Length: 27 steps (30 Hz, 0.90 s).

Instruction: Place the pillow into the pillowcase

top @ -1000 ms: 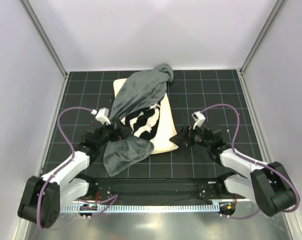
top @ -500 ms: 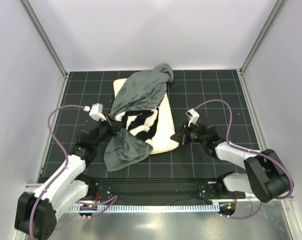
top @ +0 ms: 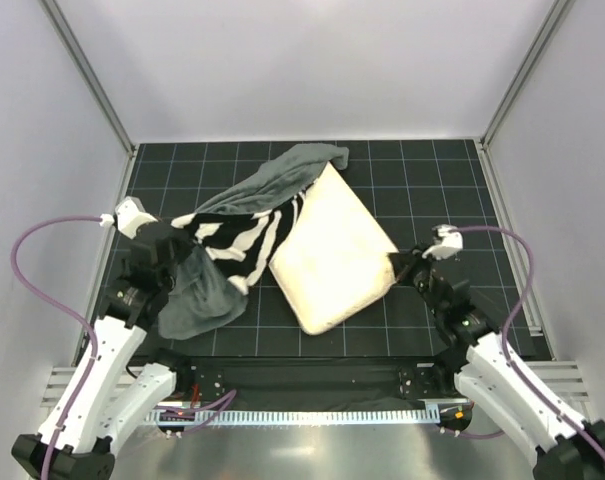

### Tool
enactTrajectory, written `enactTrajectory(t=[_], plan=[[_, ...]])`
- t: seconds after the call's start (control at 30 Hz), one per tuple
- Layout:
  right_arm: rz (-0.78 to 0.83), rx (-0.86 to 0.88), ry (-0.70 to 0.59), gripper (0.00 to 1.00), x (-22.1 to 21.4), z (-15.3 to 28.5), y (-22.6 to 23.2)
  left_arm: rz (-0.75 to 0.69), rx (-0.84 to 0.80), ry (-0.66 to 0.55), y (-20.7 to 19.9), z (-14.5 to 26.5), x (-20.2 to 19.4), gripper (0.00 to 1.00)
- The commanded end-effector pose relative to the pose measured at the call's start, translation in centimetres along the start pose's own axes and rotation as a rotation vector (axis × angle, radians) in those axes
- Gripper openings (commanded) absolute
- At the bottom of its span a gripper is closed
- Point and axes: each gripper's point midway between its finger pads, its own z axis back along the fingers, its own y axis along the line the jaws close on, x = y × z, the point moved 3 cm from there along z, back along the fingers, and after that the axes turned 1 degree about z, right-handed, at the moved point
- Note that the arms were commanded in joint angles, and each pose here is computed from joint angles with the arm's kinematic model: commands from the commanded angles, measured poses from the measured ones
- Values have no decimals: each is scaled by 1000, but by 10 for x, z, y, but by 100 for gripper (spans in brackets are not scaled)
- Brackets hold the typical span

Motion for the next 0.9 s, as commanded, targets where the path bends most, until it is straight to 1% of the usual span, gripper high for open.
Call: enactTrajectory(t=[0.0,0.03,0.13,0.2,0.27,0.33,0.43,0.47,0.5,0.57,0.6,0.67,0.73,0.87], plan=[[-122,-509,-224,4,32,30,-73,42,239,-49,26,-1,25,0],[-120,-529,-239,4,38,33,-76,49,234,-28,23,-1,25,0],[-114,-554,-219,4,53,40,-73,82,169,-45,12,3,34,1],[-99,-643,-191,4,62,47,-79,80,138,-55,7,9,40,0],[-95,-725,-191,4,77,58,-82,38,102,-52,3,15,45,0],[-91,-757,-178,4,82,59,-83,-14,64,-53,-4,23,54,0],[-97,-766,-212,4,97,64,-79,-65,97,-40,-2,32,62,1],[-98,-767,-232,4,106,67,-78,-81,95,-62,-5,40,74,0],[-99,-787,-249,4,112,71,-81,-96,125,-75,0,44,79,0],[-92,-804,-257,4,128,77,-81,-119,125,-112,-1,54,93,0],[-110,-845,-263,4,136,83,-90,-125,117,-121,-2,57,97,1],[-120,-851,-245,4,151,87,-91,-146,108,-126,-5,63,104,0],[-142,-891,-278,4,169,97,-97,-162,131,-121,-3,65,106,0],[-197,-984,-318,4,181,116,-110,-177,177,-152,2,68,115,0]])
